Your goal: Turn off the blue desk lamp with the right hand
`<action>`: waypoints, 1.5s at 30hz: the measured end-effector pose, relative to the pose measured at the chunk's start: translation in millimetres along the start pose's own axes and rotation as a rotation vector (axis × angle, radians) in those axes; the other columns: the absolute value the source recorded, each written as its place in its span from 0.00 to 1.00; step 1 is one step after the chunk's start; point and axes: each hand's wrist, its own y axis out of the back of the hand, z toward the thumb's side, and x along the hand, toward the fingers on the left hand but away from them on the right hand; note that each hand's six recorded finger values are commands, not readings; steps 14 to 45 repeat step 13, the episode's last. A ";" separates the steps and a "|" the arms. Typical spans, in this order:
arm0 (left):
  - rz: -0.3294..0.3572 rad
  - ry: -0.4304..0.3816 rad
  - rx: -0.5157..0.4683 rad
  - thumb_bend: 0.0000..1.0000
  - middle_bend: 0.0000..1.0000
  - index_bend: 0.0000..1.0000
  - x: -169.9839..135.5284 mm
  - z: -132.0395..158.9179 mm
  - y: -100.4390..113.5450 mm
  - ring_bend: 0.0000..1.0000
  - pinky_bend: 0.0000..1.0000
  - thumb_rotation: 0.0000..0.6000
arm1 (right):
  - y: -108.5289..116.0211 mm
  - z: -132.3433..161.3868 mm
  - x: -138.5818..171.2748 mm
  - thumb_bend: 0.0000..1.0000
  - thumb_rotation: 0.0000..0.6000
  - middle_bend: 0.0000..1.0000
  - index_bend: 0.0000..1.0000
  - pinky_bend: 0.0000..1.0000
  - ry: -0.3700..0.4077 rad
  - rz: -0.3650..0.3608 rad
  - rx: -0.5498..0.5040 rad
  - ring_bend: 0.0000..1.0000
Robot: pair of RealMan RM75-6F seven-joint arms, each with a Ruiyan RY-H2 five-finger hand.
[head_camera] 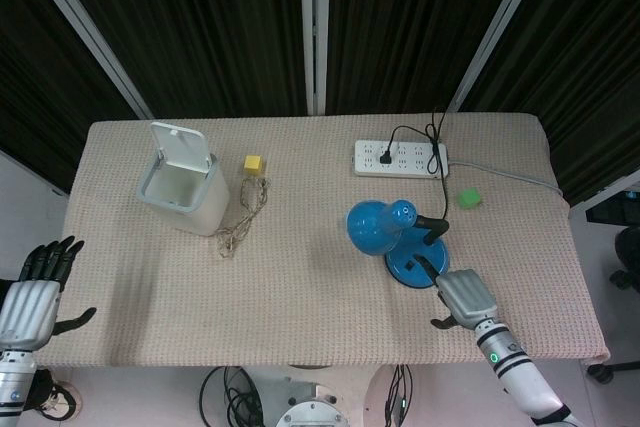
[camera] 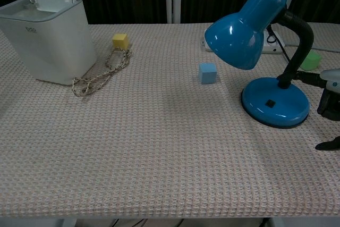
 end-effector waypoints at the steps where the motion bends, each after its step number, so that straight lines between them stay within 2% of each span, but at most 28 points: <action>1: -0.001 0.000 -0.001 0.14 0.00 0.02 -0.2 0.2 -0.2 0.00 0.02 1.00 | 6.9 -1.5 6.1 0.00 1.00 0.94 0.01 0.86 0.015 -0.053 0.021 0.90; 3: -0.003 -0.001 -0.001 0.14 0.00 0.02 -0.4 0.8 -0.6 0.00 0.02 1.00 | 19.3 -5.3 17.7 0.00 1.00 0.94 0.08 0.86 0.037 -0.151 0.051 0.90; 6: -0.004 -0.007 0.002 0.14 0.00 0.02 -0.3 3.4 -1.3 0.00 0.02 1.00 | 42.8 -16.3 45.4 0.02 1.00 0.94 0.18 0.86 0.065 -0.344 0.069 0.90; 8: -0.005 -0.014 0.005 0.14 0.00 0.02 0.1 6.0 -1.6 0.00 0.02 1.00 | 58.3 -31.3 70.8 0.05 1.00 0.90 0.21 0.85 0.052 -0.478 0.063 0.86; 9: -0.006 -0.018 0.007 0.14 0.00 0.02 0.3 7.5 -1.8 0.00 0.02 1.00 | 64.1 -39.8 83.1 0.05 1.00 0.81 0.20 0.79 0.034 -0.533 0.062 0.77; 10: -0.008 -0.023 0.008 0.14 0.00 0.02 0.6 9.8 -2.1 0.00 0.02 1.00 | 70.4 -52.8 100.6 0.05 1.00 0.65 0.15 0.68 -0.001 -0.601 0.065 0.60; 11: -0.009 -0.026 0.008 0.14 0.00 0.02 0.9 11.4 -2.3 0.00 0.02 1.00 | 73.6 -62.6 113.8 0.04 1.00 0.38 0.09 0.48 -0.034 -0.643 0.071 0.35; 12: -0.010 -0.030 0.009 0.14 0.00 0.02 1.1 12.9 -2.4 0.00 0.02 1.00 | 76.1 -71.8 126.3 0.03 1.00 0.19 0.04 0.29 -0.069 -0.678 0.081 0.17; 13: -0.011 -0.034 0.011 0.14 0.00 0.02 1.3 14.7 -2.4 0.00 0.02 1.00 | 79.8 -82.2 140.1 0.02 1.00 0.07 0.01 0.17 -0.117 -0.713 0.096 0.06; 45: -0.011 -0.034 0.011 0.14 0.00 0.02 1.3 14.7 -2.4 0.00 0.02 1.00 | 79.8 -82.2 140.1 0.02 1.00 0.07 0.01 0.17 -0.117 -0.713 0.096 0.06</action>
